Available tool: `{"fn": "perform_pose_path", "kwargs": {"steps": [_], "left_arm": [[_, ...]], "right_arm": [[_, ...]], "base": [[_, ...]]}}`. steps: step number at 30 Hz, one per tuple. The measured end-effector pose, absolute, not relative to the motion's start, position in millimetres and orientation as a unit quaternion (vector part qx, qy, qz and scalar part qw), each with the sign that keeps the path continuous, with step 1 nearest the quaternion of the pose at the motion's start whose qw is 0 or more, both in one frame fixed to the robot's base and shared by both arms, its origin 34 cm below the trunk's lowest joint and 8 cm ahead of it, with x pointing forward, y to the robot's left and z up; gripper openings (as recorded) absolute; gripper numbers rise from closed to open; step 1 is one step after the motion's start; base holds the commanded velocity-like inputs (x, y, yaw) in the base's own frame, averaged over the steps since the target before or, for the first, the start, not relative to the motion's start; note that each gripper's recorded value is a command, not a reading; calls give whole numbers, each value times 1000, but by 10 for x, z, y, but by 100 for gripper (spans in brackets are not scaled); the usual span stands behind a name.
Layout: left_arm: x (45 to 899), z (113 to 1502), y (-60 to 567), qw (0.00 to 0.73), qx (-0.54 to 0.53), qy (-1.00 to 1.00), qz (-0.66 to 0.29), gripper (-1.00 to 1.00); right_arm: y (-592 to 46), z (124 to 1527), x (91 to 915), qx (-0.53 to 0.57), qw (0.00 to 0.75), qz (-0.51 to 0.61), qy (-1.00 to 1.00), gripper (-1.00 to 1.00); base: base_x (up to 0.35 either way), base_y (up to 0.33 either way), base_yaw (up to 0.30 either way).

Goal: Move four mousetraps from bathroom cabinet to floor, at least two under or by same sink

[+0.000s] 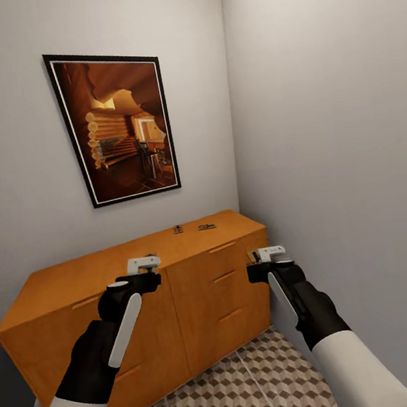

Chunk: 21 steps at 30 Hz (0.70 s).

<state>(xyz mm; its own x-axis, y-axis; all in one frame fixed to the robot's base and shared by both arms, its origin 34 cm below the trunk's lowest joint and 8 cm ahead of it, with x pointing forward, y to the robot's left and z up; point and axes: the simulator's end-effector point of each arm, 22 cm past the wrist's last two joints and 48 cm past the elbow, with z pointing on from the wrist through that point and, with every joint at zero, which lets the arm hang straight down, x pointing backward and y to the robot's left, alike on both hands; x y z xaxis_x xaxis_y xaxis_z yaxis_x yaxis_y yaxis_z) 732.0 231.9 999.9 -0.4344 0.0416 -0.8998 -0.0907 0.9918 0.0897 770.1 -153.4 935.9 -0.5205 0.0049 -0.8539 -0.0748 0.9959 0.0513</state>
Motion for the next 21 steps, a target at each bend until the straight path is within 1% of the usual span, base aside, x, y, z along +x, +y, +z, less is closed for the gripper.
{"fn": "perform_pose_path", "kwargs": {"steps": [7,21], "left_arm": [[7245,9805,2166,537,-3,842,57,-100],[7193,9674,2129,553,-14,832,46,-100]], "right_arm": [[-1523,9184,7631,-20,477,42,878,-100],[-1541,9110,7603,-20,471,40,881,-100]], "base": [[-349,0,0],[-348,0,0]]}}
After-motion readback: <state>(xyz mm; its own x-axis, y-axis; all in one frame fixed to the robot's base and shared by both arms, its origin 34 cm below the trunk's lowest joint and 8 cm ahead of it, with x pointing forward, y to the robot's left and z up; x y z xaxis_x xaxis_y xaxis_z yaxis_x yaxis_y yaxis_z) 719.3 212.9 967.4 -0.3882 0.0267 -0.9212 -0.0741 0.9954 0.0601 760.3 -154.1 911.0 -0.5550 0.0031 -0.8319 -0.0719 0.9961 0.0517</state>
